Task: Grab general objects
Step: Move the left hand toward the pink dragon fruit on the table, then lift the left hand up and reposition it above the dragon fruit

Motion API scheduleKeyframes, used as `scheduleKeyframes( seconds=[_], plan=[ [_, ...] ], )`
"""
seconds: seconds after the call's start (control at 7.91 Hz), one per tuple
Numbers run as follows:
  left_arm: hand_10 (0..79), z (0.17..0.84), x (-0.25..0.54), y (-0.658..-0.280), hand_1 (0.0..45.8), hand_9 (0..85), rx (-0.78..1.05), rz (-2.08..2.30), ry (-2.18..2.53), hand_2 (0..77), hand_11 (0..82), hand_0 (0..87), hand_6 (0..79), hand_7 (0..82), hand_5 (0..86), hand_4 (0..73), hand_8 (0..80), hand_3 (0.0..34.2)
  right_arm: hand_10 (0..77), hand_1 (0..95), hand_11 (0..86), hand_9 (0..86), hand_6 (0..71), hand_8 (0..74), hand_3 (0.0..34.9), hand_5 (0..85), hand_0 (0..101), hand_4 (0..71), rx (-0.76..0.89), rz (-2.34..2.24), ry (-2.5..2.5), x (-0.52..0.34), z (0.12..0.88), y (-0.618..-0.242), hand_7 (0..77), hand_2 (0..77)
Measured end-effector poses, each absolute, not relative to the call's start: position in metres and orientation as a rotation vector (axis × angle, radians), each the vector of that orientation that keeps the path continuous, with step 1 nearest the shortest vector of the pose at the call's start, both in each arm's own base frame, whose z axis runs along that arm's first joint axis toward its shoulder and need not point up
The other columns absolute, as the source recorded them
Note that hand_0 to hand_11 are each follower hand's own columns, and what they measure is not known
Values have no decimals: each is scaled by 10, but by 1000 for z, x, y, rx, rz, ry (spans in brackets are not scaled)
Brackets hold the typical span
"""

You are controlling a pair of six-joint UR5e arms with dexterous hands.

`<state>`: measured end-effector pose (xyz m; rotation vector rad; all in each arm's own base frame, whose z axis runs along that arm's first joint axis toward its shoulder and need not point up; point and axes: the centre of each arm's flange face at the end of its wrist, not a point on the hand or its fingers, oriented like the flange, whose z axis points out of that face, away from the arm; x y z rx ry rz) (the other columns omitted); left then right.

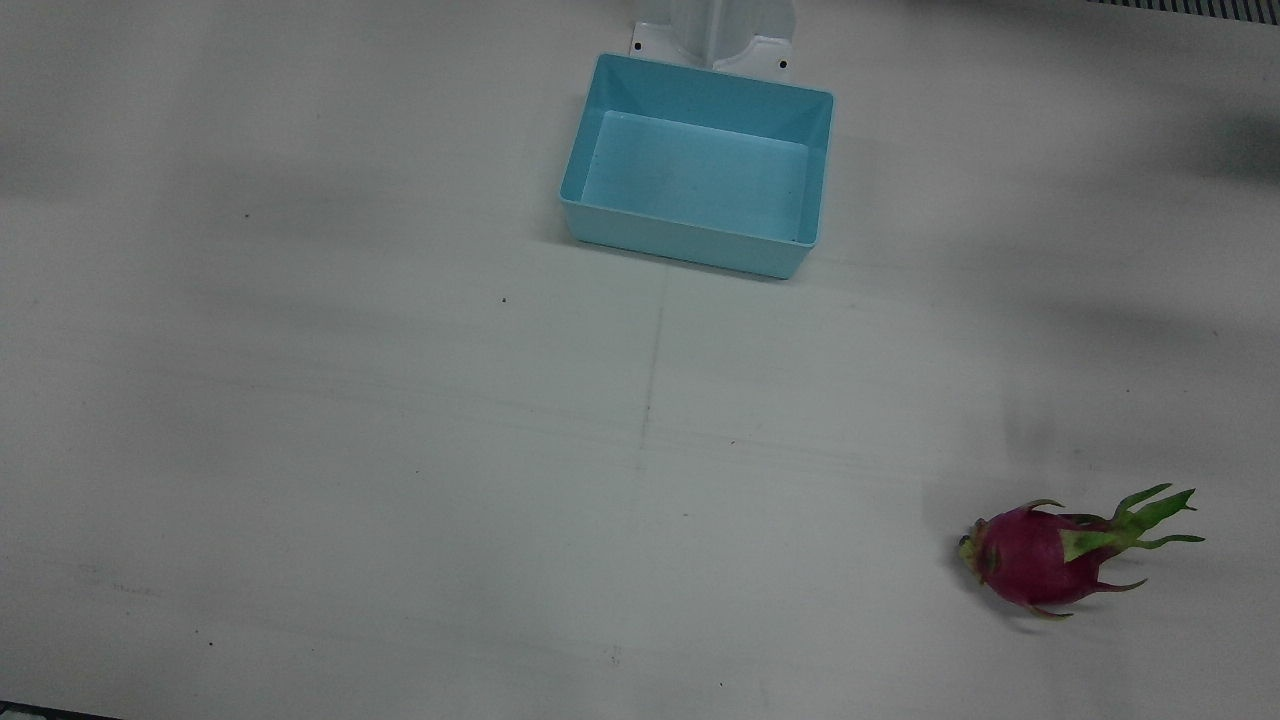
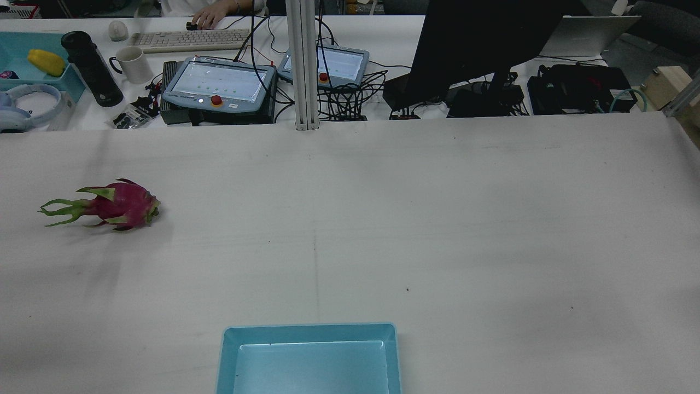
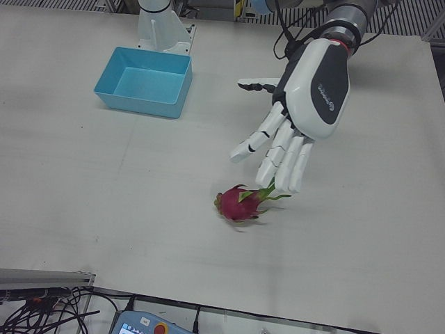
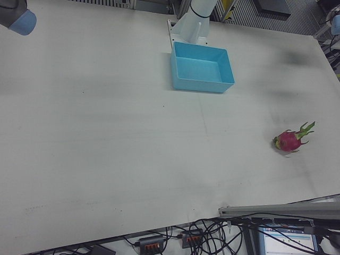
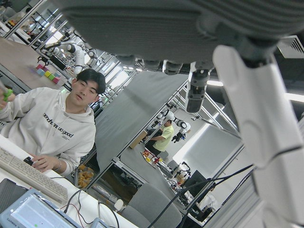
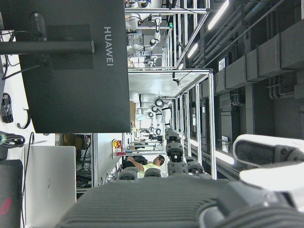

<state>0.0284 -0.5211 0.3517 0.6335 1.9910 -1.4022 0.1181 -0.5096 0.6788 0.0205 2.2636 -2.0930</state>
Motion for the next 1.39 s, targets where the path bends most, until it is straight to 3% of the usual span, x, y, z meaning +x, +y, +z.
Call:
scheduleKeyframes(
  seconds=[0.25, 0.38, 0.51, 0.89, 1.01, 1.39],
  plan=[
    [5, 280, 72, -553, 5, 5, 741, -1214, 1815, 49, 5, 530, 0, 60, 202, 55, 11, 1, 0, 60, 5, 5, 0, 0, 0, 0, 0, 0, 21, -2093, 2264, 118, 679, -510, 0, 747],
    [5, 260, 120, -569, 5, 5, 748, -1129, 1709, 49, 5, 530, 0, 60, 82, 22, 11, 2, 0, 60, 5, 5, 0, 0, 0, 0, 0, 0, 21, -2093, 2264, 118, 679, -510, 0, 747],
    [11, 261, 160, -570, 0, 5, 741, -1113, 1624, 98, 5, 534, 0, 27, 22, 5, 11, 26, 0, 60, 5, 5, 0, 0, 0, 0, 0, 0, 21, -2093, 2264, 118, 679, -510, 0, 747],
    [5, 297, 237, -554, 5, 5, 717, -1140, 1438, 98, 5, 535, 0, 27, 22, 5, 11, 23, 0, 60, 5, 5, 0, 0, 0, 0, 0, 0, 21, -2093, 2263, 118, 679, -510, 0, 747],
    [5, 319, 246, -553, 5, 5, 722, -1159, 1384, 98, 5, 535, 0, 27, 22, 5, 11, 35, 0, 60, 5, 5, 0, 0, 0, 0, 0, 0, 20, -2093, 2264, 118, 679, -510, 0, 747],
    [5, 385, 255, -545, 5, 5, 706, -1182, 1269, 93, 5, 543, 0, 38, 22, 5, 11, 15, 0, 65, 5, 5, 0, 0, 0, 0, 0, 0, 21, -2093, 2264, 118, 679, -510, 0, 747]
  ],
)
